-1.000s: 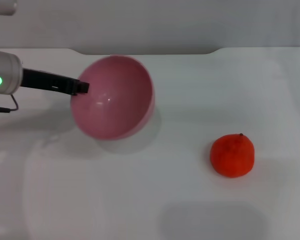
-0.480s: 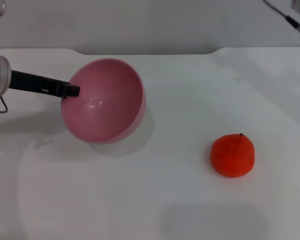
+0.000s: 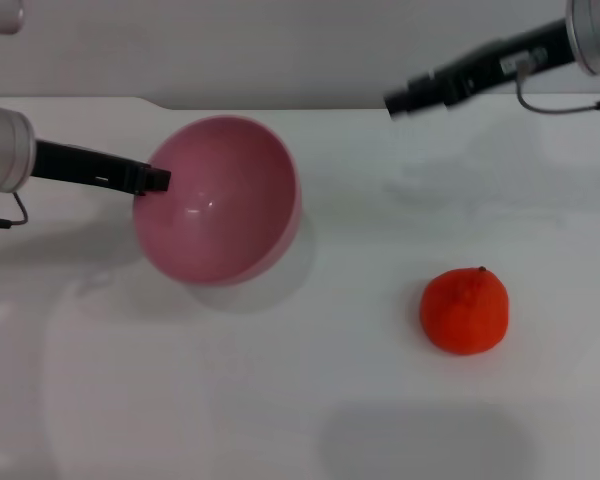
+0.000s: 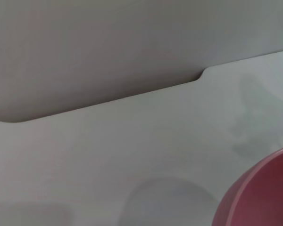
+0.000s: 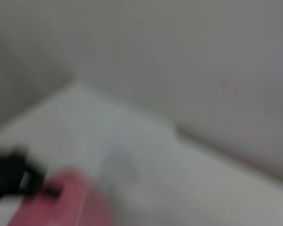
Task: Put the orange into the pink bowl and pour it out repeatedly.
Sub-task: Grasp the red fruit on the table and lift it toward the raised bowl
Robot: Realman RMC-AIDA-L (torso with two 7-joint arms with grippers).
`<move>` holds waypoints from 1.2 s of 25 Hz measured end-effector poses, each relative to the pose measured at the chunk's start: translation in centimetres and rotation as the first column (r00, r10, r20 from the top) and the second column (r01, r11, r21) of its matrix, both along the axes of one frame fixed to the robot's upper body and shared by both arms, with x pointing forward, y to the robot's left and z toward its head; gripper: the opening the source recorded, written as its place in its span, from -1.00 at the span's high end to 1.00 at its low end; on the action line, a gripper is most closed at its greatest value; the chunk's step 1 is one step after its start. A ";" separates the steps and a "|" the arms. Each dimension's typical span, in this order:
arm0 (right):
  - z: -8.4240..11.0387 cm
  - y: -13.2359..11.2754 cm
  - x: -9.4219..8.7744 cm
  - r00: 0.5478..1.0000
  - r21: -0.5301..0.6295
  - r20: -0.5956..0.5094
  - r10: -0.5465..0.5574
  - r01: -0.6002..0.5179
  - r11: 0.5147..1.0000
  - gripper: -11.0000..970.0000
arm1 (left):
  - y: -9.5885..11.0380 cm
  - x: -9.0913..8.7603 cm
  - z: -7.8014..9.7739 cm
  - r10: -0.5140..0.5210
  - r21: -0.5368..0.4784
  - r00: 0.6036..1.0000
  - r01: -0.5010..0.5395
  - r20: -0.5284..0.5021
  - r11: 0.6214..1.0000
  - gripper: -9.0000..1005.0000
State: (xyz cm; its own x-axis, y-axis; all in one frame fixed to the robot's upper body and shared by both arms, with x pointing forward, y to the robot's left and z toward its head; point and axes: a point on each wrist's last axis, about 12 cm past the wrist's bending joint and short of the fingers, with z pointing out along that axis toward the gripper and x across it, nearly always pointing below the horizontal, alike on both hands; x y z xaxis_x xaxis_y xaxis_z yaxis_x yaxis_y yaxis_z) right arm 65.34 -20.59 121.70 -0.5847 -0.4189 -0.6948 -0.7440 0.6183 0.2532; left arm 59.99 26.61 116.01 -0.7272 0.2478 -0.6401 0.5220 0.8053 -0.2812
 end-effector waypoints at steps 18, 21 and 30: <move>-2.1 1.8 -3.3 0.952 -0.417 -0.277 0.129 -0.240 0.876 0.01 | -0.9 0.3 -1.0 -0.011 -0.009 1.000 0.011 -0.009 1.000 0.91; -2.1 2.2 -3.4 0.955 -0.421 -0.261 0.140 -0.243 0.874 -0.04 | -1.2 0.5 -1.0 -0.020 -0.010 1.000 0.020 -0.013 1.000 0.91; -3.2 3.1 -3.8 0.947 -0.501 -0.280 0.160 -0.286 0.817 -0.17 | -1.3 0.8 -0.9 -0.018 -0.006 1.000 0.018 -0.005 1.000 0.91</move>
State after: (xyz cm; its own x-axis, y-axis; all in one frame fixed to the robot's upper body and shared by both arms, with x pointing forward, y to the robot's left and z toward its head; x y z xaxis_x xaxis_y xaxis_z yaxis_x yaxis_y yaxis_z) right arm 61.57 -17.54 118.50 -0.5367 -0.8207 -0.1961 -0.8436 0.5263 0.1060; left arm 60.74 25.31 115.09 -0.7258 0.2572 -0.6380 0.5352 0.7938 -0.2889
